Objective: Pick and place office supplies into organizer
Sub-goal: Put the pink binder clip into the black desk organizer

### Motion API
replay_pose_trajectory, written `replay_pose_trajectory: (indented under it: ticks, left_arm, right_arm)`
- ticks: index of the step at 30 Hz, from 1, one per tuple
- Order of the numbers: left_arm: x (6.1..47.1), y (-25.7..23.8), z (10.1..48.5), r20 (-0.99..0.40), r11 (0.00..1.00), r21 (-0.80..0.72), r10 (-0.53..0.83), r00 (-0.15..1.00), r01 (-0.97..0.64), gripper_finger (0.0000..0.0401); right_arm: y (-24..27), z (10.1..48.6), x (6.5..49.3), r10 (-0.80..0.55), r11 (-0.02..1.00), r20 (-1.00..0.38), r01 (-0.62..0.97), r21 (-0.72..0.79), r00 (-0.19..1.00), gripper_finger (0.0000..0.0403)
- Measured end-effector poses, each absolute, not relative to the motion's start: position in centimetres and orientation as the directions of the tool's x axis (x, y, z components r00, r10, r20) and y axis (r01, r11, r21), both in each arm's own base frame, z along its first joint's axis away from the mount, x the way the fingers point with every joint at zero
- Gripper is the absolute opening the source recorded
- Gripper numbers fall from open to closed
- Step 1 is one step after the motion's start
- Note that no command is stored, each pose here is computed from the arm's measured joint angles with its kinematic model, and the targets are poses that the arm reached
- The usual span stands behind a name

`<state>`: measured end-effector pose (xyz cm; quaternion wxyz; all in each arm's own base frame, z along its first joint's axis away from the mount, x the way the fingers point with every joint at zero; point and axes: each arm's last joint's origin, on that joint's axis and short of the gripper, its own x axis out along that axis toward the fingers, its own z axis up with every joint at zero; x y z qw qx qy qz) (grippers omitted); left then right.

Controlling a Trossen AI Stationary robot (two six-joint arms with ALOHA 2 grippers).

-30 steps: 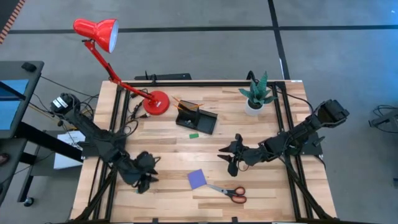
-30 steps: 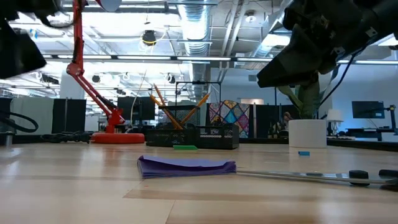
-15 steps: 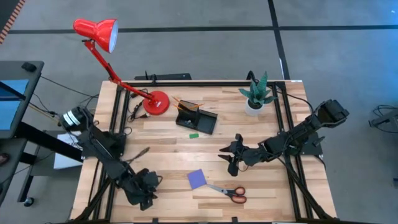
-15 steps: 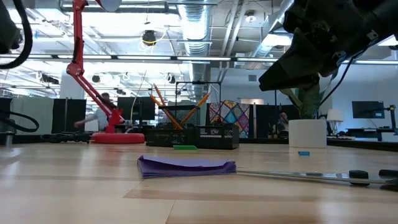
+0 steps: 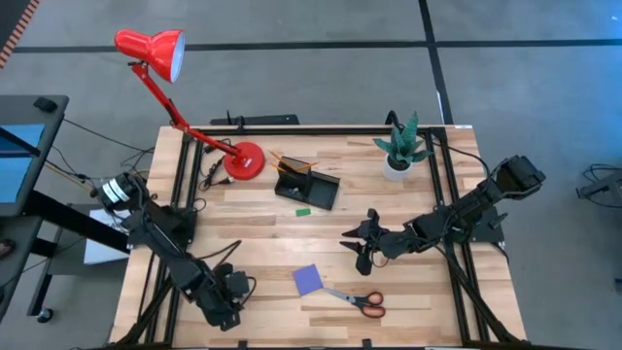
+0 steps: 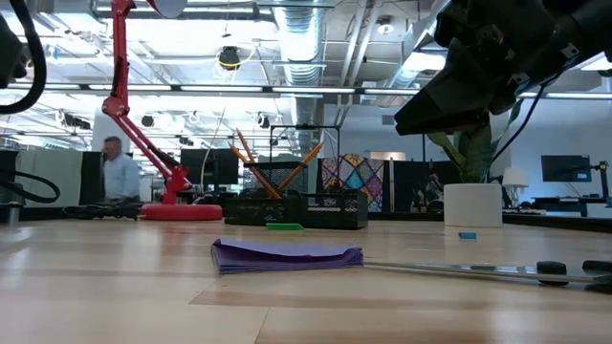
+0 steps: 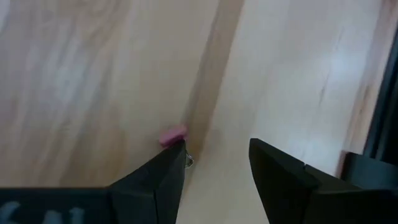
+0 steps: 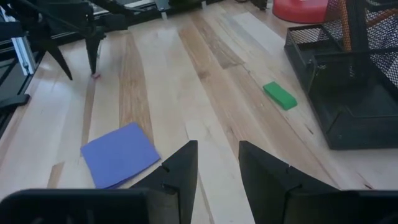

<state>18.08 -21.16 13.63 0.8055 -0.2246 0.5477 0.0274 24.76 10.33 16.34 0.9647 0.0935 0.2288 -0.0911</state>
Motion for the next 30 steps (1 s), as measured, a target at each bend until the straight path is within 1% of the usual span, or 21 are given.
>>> replay_pose_trajectory:
  ticks: [3, 7, 10, 15, 17, 22, 30]
  left_arm:
    - [18.0, -20.8, 14.1, -0.917, 0.895, -0.304, -0.182, 0.355, -0.326, 0.0173]
    - [18.0, -20.7, 14.7, -0.927, 0.884, -0.309, -0.197, 0.320, -0.351, 0.0167]
    - [18.1, -20.7, 15.0, -0.921, 0.877, -0.321, -0.201, 0.334, -0.358, 0.0162]
    - [17.7, -20.0, 14.8, -0.940, 0.879, -0.247, -0.114, 0.323, -0.408, 0.0155]
    - [17.6, -19.9, 14.7, -0.941, 0.874, -0.238, -0.100, 0.323, -0.423, 0.0155]
    - [17.5, -19.4, 14.0, -0.931, 0.877, -0.219, -0.056, 0.362, -0.428, 0.0154]
    - [17.2, -19.1, 13.0, -0.911, 0.849, -0.284, -0.094, 0.402, -0.446, 0.0154]
  right_arm:
    - [10.3, 16.3, 24.8, -0.133, 0.966, -0.458, 0.218, 0.139, 0.879, 0.0111]
    - [10.3, 16.3, 24.8, -0.133, 0.966, -0.458, 0.219, 0.139, 0.879, 0.0111]
    - [10.3, 16.3, 24.8, -0.134, 0.966, -0.458, 0.219, 0.138, 0.879, 0.0111]
    - [10.3, 16.4, 24.8, -0.134, 0.966, -0.458, 0.219, 0.138, 0.879, 0.0111]
    - [10.3, 16.3, 24.8, -0.134, 0.966, -0.458, 0.219, 0.139, 0.879, 0.0111]
    - [10.3, 16.3, 24.8, -0.134, 0.966, -0.458, 0.219, 0.139, 0.879, 0.0111]
    - [10.3, 16.3, 24.8, -0.133, 0.966, -0.458, 0.219, 0.139, 0.879, 0.0111]
